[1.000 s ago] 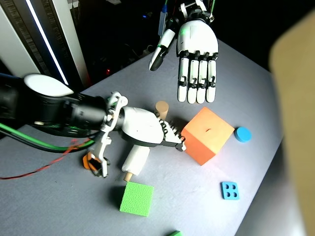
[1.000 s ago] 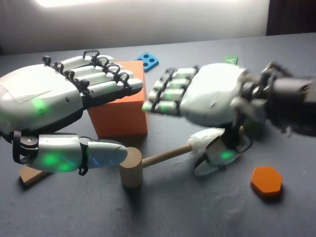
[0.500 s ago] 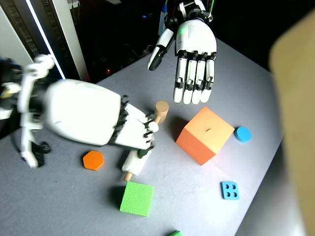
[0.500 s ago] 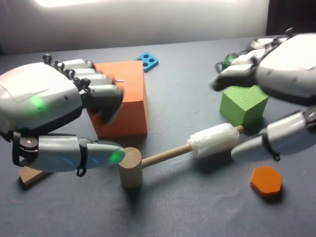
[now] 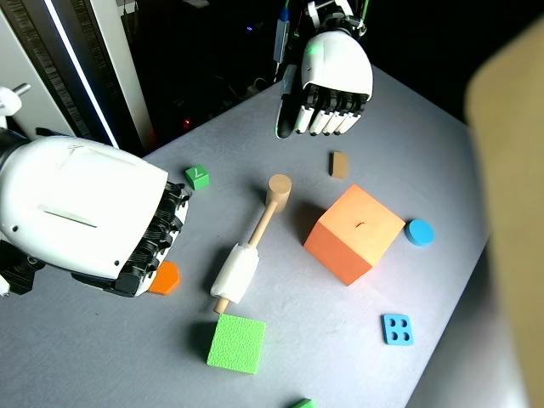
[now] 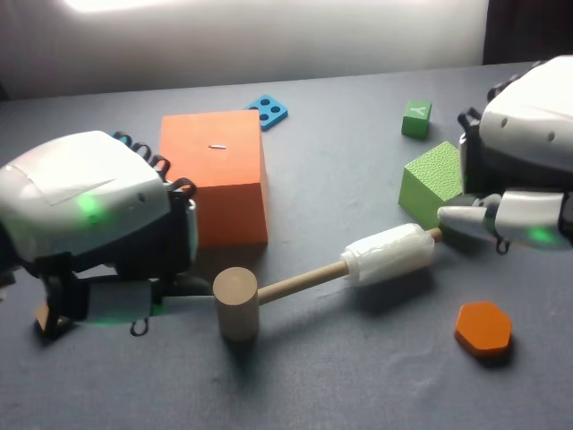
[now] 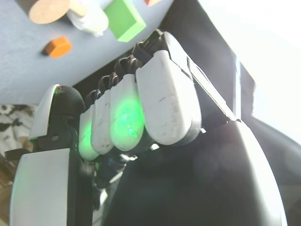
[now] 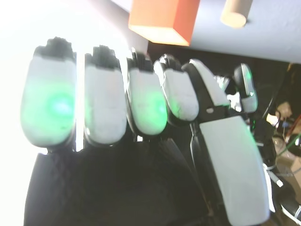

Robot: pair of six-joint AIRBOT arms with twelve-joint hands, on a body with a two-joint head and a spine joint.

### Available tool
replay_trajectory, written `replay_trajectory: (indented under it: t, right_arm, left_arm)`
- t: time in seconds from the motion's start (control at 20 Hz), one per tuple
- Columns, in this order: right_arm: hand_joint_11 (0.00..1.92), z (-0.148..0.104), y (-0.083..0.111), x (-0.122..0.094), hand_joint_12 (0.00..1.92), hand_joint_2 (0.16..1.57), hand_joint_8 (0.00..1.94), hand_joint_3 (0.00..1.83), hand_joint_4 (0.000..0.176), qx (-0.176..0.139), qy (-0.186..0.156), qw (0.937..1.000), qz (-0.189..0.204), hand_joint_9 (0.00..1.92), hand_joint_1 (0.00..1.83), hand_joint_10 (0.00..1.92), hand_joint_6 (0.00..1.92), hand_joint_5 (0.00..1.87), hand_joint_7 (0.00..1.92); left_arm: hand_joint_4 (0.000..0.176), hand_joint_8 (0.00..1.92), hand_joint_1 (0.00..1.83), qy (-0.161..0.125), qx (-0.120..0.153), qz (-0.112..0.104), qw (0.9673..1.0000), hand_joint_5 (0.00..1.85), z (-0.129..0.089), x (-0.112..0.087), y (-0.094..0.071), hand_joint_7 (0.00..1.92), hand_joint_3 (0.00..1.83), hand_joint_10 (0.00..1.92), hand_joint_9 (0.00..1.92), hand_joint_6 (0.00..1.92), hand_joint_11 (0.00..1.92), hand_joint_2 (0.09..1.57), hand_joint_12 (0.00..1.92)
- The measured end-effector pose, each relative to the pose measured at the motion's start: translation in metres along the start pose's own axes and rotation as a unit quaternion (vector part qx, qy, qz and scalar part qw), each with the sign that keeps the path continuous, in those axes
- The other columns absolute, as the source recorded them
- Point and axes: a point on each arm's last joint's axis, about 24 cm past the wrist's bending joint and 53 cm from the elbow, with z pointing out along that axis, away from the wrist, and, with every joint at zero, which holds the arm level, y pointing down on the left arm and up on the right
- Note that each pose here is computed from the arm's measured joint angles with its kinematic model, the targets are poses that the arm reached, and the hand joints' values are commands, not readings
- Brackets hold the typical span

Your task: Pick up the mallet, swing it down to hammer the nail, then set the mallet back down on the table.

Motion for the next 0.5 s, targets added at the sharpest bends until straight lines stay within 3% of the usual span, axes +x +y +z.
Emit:
replay_trajectory:
  t: [0.05, 0.25, 0.35, 0.5]
  right_arm:
    - [1.53, 0.0002, -0.0001, 0.0046, 1.92, 1.46, 1.94, 0.0, 0.136, -0.001, 0.007, 1.0, 0.0, 1.61, 0.91, 1.92, 1.92, 1.47, 1.6]
    - [1.5, 0.0006, 0.0011, 0.0039, 1.92, 1.46, 1.94, 0.0, 0.149, -0.002, 0.006, 1.0, -0.004, 1.59, 0.92, 1.92, 1.92, 1.43, 1.57]
    - [1.49, 0.0012, 0.0034, 0.0033, 1.92, 1.46, 1.94, 0.0, 0.166, -0.005, 0.005, 0.9999, -0.016, 1.57, 0.92, 1.92, 1.92, 1.43, 1.56]
    - [1.48, 0.0016, 0.0046, 0.0043, 1.92, 1.45, 1.94, 0.0, 0.176, -0.007, 0.007, 0.9998, -0.016, 1.56, 0.91, 1.92, 1.92, 1.43, 1.55]
  left_arm:
    - [0.123, 1.92, 1.2, 0.001, 0.005, -0.003, 1.0, 1.64, 0.0016, 0.0017, -0.0043, 1.64, 0.04, 1.92, 1.69, 1.92, 1.72, 1.37, 1.92]
    - [0.123, 1.92, 1.23, -0.004, 0.014, -0.008, 0.9999, 1.61, 0.0051, 0.0007, -0.0117, 1.62, 0.03, 1.92, 1.66, 1.92, 1.68, 1.33, 1.92]
    - [0.121, 1.92, 1.22, -0.002, 0.013, -0.01, 0.9999, 1.61, 0.0059, 0.0024, -0.0115, 1.61, 0.03, 1.92, 1.65, 1.92, 1.66, 1.33, 1.92]
    - [0.137, 1.92, 1.17, -0.003, 0.013, -0.008, 0.9999, 1.61, 0.0059, 0.0014, -0.0095, 1.62, 0.04, 1.92, 1.65, 1.92, 1.65, 1.35, 1.92]
